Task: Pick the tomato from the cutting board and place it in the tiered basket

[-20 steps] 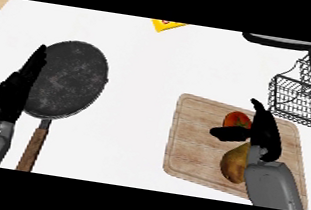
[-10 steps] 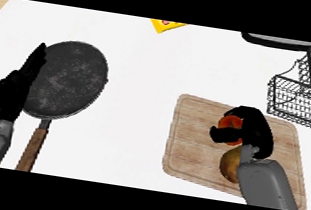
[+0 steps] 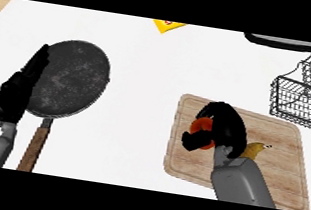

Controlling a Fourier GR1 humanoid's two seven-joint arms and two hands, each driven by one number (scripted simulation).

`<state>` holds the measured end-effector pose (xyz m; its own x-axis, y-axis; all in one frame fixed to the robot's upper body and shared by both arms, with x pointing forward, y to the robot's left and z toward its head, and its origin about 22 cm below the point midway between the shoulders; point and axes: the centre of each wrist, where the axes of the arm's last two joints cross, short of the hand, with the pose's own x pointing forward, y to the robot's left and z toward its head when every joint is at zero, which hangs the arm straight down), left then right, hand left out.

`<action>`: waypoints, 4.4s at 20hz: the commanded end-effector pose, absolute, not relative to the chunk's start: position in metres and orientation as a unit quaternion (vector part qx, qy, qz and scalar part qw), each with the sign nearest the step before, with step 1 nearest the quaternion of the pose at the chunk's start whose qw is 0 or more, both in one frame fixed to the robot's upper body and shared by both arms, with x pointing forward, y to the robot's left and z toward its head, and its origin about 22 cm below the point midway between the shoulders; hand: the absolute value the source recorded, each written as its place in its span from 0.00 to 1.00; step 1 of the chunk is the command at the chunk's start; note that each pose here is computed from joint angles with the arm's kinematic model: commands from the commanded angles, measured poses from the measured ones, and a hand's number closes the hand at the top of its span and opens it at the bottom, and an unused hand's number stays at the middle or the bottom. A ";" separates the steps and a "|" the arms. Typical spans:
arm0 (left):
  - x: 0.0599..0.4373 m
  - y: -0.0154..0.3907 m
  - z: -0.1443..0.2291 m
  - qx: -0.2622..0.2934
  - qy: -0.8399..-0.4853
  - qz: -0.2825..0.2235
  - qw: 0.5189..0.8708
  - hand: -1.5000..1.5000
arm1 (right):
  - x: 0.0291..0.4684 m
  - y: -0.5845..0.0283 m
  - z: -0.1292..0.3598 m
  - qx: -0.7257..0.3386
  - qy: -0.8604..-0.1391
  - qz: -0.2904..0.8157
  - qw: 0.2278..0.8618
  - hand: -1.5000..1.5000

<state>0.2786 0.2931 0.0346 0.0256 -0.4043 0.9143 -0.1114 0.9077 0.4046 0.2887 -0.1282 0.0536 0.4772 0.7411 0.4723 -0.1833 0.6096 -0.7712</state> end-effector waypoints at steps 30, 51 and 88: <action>0.279 0.284 0.021 0.192 -0.690 -0.101 0.691 0.50 | 0.298 -0.192 0.290 -0.472 -0.639 0.162 0.586 1.00; 0.282 0.303 0.027 0.191 -0.684 -0.106 0.696 0.50 | 0.358 -0.346 0.262 -0.648 -0.485 0.294 0.509 1.00; 0.279 0.293 0.027 0.198 -0.685 -0.095 0.695 0.50 | 0.292 -0.463 0.282 -0.504 -0.574 0.008 0.646 0.00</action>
